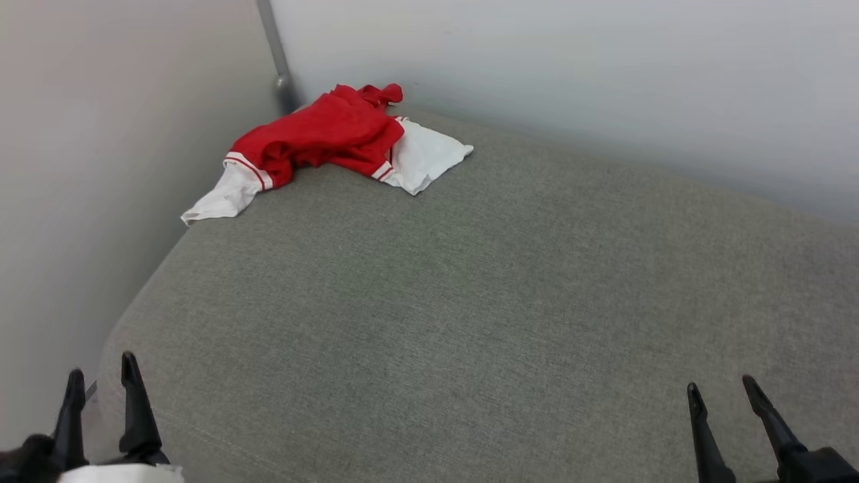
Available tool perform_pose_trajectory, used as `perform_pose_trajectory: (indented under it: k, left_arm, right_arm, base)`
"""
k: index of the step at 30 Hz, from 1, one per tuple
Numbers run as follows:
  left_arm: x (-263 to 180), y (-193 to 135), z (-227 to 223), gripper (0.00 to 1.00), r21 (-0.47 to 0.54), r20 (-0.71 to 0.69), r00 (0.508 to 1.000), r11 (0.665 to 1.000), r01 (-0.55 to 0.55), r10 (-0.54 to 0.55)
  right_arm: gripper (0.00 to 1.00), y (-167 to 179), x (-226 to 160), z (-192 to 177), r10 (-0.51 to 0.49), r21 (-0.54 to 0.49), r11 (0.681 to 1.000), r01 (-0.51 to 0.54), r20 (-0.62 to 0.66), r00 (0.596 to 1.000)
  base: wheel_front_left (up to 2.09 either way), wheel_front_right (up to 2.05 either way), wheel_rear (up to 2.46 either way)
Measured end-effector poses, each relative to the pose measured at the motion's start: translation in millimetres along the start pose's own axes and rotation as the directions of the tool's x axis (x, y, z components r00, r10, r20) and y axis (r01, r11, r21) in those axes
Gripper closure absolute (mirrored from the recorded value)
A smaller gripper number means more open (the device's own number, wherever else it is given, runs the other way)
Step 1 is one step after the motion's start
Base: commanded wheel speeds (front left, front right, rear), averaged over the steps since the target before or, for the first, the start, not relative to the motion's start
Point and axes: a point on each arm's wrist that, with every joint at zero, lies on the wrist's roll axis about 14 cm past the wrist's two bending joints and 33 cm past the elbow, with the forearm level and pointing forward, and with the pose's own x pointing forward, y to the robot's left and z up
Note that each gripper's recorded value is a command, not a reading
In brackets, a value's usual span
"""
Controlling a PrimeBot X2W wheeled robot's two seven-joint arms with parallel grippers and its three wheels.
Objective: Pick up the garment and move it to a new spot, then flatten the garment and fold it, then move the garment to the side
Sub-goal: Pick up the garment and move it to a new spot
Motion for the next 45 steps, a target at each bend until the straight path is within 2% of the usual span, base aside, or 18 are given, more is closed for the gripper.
perform_pose_trajectory:
  k: [8, 10, 12, 13, 16, 20, 24, 27, 31, 39, 41, 45]
  left_arm:
    - [77, -45, 39, 0.0, 0.068, 0.092, 0.979, 0.982, 0.178, -0.183]
    - [100, -51, 43, 0.0, 0.027, 0.104, 0.976, 0.982, 0.189, -0.191]
    - [123, -59, 44, 0.0, 0.039, 0.092, 0.97, 0.975, 0.221, -0.224]
    - [149, -67, 43, 0.0, 0.068, 0.067, 0.965, 0.966, 0.251, -0.255]
    - [184, -84, 30, 0.0, 0.112, -0.026, 0.952, 0.946, 0.305, -0.304]
    - [234, -96, 22, 0.0, 0.158, -0.105, 0.948, 0.936, 0.314, -0.3]
    - [278, -114, 1, 0.0, 0.181, -0.23, 0.933, 0.929, 0.322, -0.278]
    - [300, -134, -28, 0.0, 0.172, -0.35, 0.898, 0.924, 0.34, -0.266]
    - [318, -164, -71, 0.0, 0.153, -0.507, 0.823, 0.913, 0.379, -0.256]
    - [331, -160, -141, 0.0, 0.23, -0.731, 0.677, 0.903, 0.363, -0.086]
    - [332, -158, -152, 0.0, 0.233, -0.756, 0.652, 0.909, 0.346, -0.054]
    - [329, -140, -168, 0.0, 0.274, -0.818, 0.572, 0.912, 0.305, 0.055]
  right_arm:
    - [0.0, -23, 13, -2, -0.064, 0.007, 0.998, 0.064, 0.017, 0.998]
    - [0.0, -34, 10, -7, -0.098, 0.005, 0.995, 0.098, 0.005, 0.995]
    - [0.0, -46, 6, -10, -0.138, 0.004, 0.99, 0.138, -0.004, 0.99]
    - [0.0, -58, 2, -15, -0.179, 0.004, 0.984, 0.179, -0.014, 0.984]
    - [0.0, -76, -5, -20, -0.24, 0.006, 0.971, 0.24, -0.029, 0.97]
    - [0.0, -103, -19, -30, -0.327, -0.015, 0.945, 0.327, -0.057, 0.943]
    - [0.0, -132, -43, -38, -0.425, -0.048, 0.905, 0.422, -0.09, 0.901]
    - [0.0, -150, -63, -50, -0.49, -0.068, 0.871, 0.486, -0.134, 0.861]
    - [0.0, -169, -91, -63, -0.563, -0.113, 0.826, 0.552, -0.191, 0.804]
    - [0.0, -192, -151, -78, -0.674, -0.218, 0.738, 0.639, -0.289, 0.68]
    - [0.0, -193, -160, -80, -0.684, -0.238, 0.728, 0.643, -0.307, 0.662]
    - [0.0, -195, -168, -82, -0.694, -0.274, 0.719, 0.638, -0.325, 0.643]
  base:
    - [0.0, 0.0, 0.0]
    - [0.0, 0.0, 0.0]
    - [0.0, 0.0, 0.0]
    - [0.0, 0.0, 0.0]
    - [0.0, 0.0, 0.0]
    - [0.0, 0.0, 0.0]
    - [0.0, 0.0, 0.0]
    - [0.0, 0.0, 0.0]
    - [0.0, 0.0, 0.0]
    - [0.0, 0.0, 0.0]
    - [0.0, 0.0, 0.0]
    - [0.0, 0.0, 0.0]
